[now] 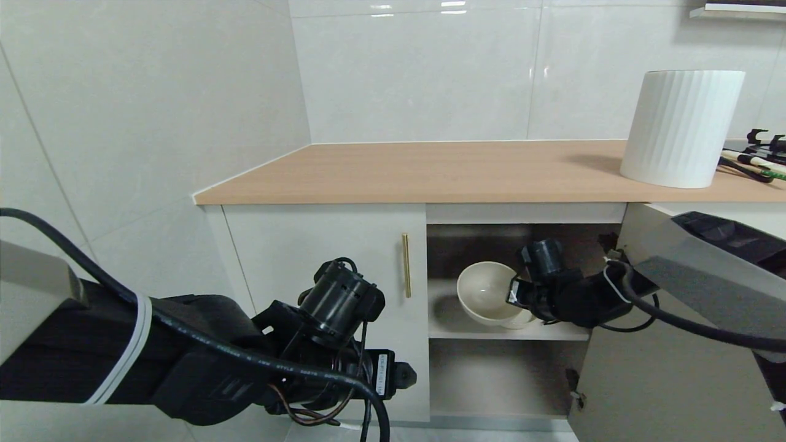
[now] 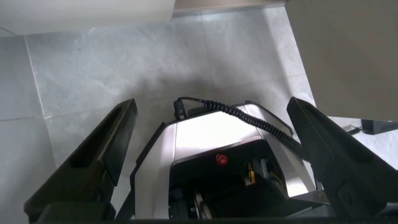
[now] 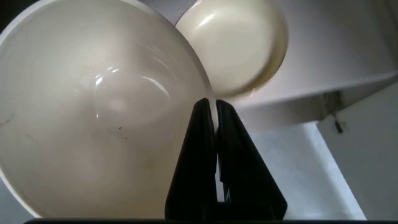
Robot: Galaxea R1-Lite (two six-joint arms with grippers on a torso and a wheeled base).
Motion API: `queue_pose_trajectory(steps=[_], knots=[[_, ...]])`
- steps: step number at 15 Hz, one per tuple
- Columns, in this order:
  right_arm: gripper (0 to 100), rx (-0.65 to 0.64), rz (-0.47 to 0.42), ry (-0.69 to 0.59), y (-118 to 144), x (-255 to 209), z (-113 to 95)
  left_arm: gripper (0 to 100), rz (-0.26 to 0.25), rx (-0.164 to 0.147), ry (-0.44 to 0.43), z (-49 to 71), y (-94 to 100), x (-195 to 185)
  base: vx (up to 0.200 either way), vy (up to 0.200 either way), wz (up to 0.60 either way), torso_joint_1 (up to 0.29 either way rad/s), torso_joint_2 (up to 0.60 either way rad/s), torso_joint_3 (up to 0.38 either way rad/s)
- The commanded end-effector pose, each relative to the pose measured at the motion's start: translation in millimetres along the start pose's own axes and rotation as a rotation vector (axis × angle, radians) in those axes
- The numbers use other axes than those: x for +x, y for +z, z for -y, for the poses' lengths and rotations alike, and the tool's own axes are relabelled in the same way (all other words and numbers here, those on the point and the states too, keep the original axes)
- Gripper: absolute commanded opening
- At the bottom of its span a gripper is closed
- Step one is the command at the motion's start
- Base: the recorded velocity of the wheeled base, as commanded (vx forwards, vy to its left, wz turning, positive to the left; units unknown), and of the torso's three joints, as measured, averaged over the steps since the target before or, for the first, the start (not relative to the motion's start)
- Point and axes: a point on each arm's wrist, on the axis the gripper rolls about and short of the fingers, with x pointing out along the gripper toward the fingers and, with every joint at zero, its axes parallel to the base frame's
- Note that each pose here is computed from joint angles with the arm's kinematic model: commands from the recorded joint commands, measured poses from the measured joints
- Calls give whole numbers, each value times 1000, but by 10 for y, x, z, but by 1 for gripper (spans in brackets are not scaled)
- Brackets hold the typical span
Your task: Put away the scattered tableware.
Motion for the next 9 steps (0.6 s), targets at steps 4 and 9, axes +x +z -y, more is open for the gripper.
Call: queue_pose_trajectory(steps=[4, 9], knots=[[0, 40, 18, -111, 53, 471, 267, 100, 2, -1, 3, -1, 0, 1, 0, 0, 0, 0, 0, 0], [0, 64, 23, -146, 90, 675, 428, 100, 10, -2, 12, -3, 3, -4, 0, 0, 0, 0, 0, 0]])
